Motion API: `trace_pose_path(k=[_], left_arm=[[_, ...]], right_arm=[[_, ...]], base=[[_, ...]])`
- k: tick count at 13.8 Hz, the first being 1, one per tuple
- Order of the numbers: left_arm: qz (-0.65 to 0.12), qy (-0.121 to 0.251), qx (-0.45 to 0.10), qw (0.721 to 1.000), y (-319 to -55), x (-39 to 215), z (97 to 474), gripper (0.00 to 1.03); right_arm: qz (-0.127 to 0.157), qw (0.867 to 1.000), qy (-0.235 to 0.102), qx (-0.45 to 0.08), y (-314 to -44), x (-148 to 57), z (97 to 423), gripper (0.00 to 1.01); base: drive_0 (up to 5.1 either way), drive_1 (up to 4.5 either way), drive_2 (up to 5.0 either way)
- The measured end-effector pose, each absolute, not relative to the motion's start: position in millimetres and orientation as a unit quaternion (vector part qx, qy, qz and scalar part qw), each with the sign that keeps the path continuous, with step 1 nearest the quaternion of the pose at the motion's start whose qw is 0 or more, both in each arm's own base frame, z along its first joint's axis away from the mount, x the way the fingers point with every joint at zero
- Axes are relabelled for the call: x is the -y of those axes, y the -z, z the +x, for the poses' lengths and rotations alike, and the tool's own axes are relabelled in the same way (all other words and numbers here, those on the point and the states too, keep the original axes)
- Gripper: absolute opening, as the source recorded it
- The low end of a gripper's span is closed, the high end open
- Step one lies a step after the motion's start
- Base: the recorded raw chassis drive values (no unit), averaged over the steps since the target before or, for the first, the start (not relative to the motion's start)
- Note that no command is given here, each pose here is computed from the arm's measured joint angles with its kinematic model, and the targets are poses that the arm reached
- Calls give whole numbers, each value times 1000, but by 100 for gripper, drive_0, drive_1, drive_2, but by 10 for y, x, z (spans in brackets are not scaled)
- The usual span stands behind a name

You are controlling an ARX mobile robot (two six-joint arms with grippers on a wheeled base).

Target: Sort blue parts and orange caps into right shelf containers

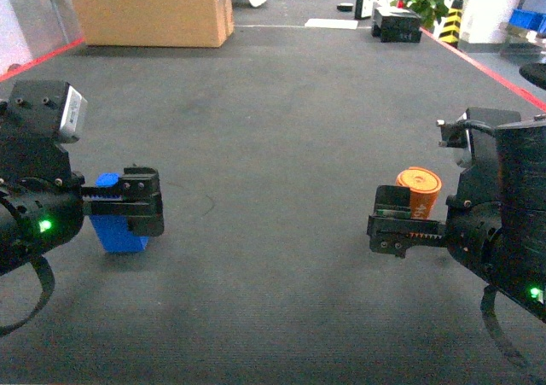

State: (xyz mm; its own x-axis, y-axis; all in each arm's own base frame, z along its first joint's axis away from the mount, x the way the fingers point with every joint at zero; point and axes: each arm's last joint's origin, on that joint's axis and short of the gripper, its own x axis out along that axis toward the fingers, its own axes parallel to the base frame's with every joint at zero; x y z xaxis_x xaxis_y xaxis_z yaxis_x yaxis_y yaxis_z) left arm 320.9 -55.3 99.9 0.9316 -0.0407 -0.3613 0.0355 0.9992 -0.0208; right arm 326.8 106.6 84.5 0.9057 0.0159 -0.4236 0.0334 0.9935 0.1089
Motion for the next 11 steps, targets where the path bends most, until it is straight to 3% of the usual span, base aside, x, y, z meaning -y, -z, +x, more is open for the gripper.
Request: trace_pose_path(k=[6,7,8,9,10,11], left_arm=[[-14,8,-239,971,-704,558,3514,98],[-17,8,-244,970,-704,567,3539,98],[-17,9,-247,969,-713,571,3560,98],[-17,2,-251,968,-708,568,3566,88],[-20,2,-254,967,-705,568,3565,72],[-22,1,-254,967,-706,569,3565,59]], right_arm=[[75,967,16,-242,-725,-1108,3528,98],[73,967,20,-242,-734,-1111,3546,90],[69,968,20,-242,-749,-1121,3569,74],[66,968,20,-242,-758,-1127,3581,61],[62,968,20,-244,-761,-1130,3589,46],[60,968,20,-244,-765,-1130,3594,44]], base=[[0,0,0],[0,0,0],[0,0,0],[0,0,0],[0,0,0],[0,0,0]])
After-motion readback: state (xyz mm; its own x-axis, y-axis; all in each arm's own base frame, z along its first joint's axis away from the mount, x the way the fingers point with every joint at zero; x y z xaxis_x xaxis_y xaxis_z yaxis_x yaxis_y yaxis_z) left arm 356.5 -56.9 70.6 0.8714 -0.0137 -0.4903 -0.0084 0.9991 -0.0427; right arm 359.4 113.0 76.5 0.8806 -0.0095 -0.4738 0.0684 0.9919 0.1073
